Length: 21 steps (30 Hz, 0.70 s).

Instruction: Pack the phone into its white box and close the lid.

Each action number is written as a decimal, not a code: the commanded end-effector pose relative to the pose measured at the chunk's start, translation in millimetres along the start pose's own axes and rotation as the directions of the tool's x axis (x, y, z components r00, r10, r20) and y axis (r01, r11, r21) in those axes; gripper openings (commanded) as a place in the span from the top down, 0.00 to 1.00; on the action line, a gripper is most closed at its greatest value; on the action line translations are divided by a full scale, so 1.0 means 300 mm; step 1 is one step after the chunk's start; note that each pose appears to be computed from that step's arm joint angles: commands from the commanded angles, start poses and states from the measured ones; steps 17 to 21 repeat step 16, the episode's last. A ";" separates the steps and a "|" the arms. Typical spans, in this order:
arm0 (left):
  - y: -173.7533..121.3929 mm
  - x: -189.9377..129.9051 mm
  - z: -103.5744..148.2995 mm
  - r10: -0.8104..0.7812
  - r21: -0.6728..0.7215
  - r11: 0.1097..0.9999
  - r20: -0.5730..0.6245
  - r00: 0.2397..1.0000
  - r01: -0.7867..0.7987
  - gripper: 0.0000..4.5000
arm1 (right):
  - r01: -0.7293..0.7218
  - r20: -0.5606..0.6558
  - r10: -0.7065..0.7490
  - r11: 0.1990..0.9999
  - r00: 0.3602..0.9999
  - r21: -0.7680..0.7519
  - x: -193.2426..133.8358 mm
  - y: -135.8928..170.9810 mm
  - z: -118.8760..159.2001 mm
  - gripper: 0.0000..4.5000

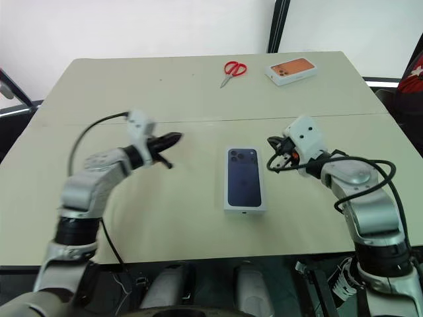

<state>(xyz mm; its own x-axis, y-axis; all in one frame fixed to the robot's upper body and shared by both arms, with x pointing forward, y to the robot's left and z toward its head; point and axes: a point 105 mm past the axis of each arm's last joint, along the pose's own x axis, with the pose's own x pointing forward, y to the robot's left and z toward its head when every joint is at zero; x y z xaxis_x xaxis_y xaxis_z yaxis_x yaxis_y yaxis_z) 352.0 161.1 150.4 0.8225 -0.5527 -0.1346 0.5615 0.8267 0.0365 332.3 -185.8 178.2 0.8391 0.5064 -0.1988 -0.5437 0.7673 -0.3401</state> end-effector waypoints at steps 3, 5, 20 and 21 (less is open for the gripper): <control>0.127 -0.144 0.008 0.129 0.020 0.991 0.036 0.991 -0.130 1.00 | -0.044 0.068 0.045 0.999 0.997 -0.016 0.041 -0.003 0.045 0.99; 0.170 -0.191 0.003 0.182 0.019 0.983 0.038 0.983 -0.182 1.00 | -0.067 0.082 0.068 0.998 0.994 -0.011 0.061 0.001 0.055 0.99; 0.211 -0.281 0.003 0.294 0.031 0.955 0.020 0.956 -0.295 1.00 | -0.149 0.131 0.148 0.989 0.980 0.004 0.096 0.023 0.068 0.99; 0.211 -0.281 0.003 0.294 0.031 0.955 0.020 0.956 -0.295 1.00 | -0.149 0.131 0.148 0.989 0.980 0.004 0.096 0.023 0.068 0.99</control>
